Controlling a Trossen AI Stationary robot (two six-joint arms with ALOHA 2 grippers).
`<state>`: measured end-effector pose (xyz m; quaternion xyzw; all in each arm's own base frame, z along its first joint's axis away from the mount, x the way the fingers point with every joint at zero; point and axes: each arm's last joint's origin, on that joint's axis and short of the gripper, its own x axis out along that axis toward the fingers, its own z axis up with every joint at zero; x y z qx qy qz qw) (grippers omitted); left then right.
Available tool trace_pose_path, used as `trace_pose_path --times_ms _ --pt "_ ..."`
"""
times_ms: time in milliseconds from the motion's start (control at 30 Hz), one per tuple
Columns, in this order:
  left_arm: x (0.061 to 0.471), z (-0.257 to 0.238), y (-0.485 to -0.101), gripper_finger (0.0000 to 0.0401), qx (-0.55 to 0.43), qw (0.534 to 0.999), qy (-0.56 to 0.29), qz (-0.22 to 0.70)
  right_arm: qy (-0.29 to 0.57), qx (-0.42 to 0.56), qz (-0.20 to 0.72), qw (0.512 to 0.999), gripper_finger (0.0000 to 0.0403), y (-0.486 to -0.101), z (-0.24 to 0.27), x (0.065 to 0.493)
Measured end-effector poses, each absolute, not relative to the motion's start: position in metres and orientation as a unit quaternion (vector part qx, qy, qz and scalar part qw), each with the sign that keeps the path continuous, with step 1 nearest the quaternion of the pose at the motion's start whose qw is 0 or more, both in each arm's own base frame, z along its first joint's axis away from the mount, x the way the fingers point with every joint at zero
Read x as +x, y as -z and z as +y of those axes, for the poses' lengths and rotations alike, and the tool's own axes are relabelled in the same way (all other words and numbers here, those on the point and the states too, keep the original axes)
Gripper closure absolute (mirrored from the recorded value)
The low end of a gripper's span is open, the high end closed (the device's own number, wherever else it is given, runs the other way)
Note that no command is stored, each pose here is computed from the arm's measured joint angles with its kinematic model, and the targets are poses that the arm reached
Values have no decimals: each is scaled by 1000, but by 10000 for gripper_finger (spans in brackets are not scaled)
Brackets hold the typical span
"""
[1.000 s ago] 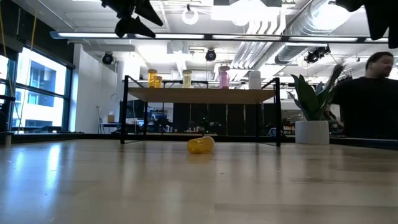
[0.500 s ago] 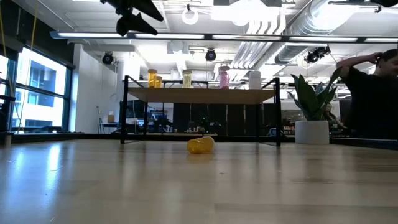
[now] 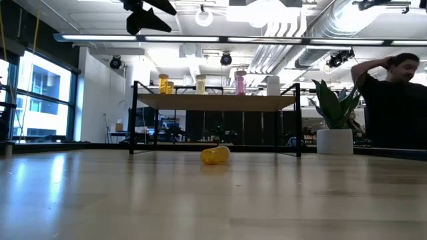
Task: Pick and place medicine bottles onto shelf by color
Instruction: Put the yellow pill bottle on the shelf aligned with other yellow pill bottles
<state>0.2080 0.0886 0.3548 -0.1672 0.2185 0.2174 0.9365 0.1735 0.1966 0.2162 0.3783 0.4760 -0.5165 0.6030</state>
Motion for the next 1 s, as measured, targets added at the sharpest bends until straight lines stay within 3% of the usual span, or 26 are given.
trace_pose_path --times_ms 333,1000 --pt "209 85 -355 158 -168 936 -222 218 545 351 502 573 233 -181 213 181" --pt "209 85 -355 158 -168 935 -222 218 567 347 512 544 233 -147 224 191"
